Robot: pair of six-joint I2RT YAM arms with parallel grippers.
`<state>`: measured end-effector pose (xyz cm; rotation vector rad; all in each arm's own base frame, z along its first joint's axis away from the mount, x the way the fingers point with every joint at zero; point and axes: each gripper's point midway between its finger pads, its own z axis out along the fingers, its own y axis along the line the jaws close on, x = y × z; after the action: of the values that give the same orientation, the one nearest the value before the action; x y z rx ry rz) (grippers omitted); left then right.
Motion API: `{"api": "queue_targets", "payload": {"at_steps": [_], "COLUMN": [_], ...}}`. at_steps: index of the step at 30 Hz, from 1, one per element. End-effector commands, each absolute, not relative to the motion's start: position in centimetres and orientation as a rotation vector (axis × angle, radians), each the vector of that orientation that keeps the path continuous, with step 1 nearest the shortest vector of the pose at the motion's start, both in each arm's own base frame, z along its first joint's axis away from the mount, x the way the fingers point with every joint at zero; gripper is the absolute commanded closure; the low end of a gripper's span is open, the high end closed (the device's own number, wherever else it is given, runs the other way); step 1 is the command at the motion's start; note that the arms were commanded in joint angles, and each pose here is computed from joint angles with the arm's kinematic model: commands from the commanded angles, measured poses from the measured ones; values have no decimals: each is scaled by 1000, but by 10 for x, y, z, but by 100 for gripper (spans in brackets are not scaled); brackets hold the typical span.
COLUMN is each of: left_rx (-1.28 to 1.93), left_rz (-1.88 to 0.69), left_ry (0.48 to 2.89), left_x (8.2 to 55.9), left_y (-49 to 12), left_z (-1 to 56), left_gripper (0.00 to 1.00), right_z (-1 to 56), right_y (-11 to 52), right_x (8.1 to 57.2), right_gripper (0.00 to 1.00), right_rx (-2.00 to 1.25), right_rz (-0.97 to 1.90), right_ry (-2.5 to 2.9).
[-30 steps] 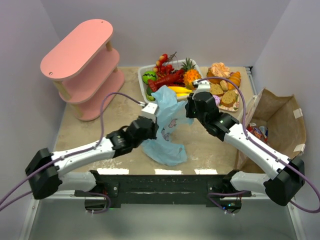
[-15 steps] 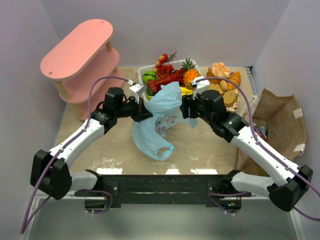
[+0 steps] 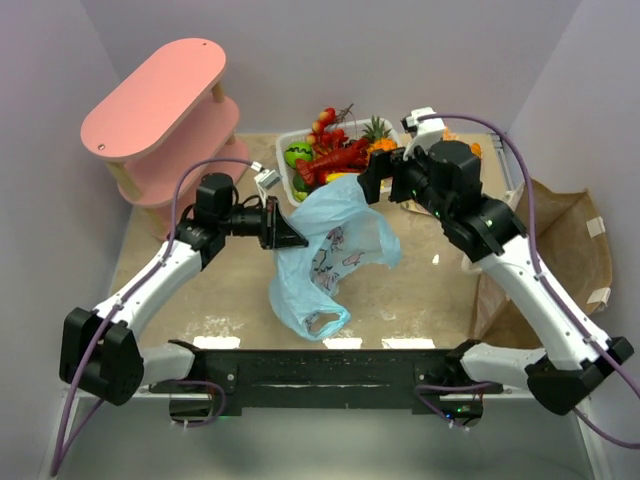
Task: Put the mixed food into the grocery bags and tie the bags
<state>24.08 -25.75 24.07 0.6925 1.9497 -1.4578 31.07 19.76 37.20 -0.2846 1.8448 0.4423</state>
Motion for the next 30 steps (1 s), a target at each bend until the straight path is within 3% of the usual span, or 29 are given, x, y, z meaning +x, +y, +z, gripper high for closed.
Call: {"api": "queue_targets", "payload": {"at_steps": [1, 10, 17, 23, 30], "left_rx": [619, 459, 417, 492, 555], "left_rz": [-1657, -1701, -1662, -1630, -1623], "left_ry": [1945, 2131, 2137, 2134, 2133], "left_x": [207, 199, 229, 239, 236], "left_y": [-255, -245, -238, -240, -239], "left_z": [250, 180, 166, 155, 150], "left_gripper": [100, 100, 100, 100, 100], "right_z": [366, 315, 299, 243, 176], "right_y": [197, 173, 171, 164, 158], "right_x": [338, 430, 513, 581, 626], "right_gripper": [1, 1, 1, 1, 1], "right_rx": [-243, -213, -188, -159, -234], "right_rz": [510, 132, -37, -131, -260], "right_ry": [1882, 1990, 1969, 2031, 2079]}}
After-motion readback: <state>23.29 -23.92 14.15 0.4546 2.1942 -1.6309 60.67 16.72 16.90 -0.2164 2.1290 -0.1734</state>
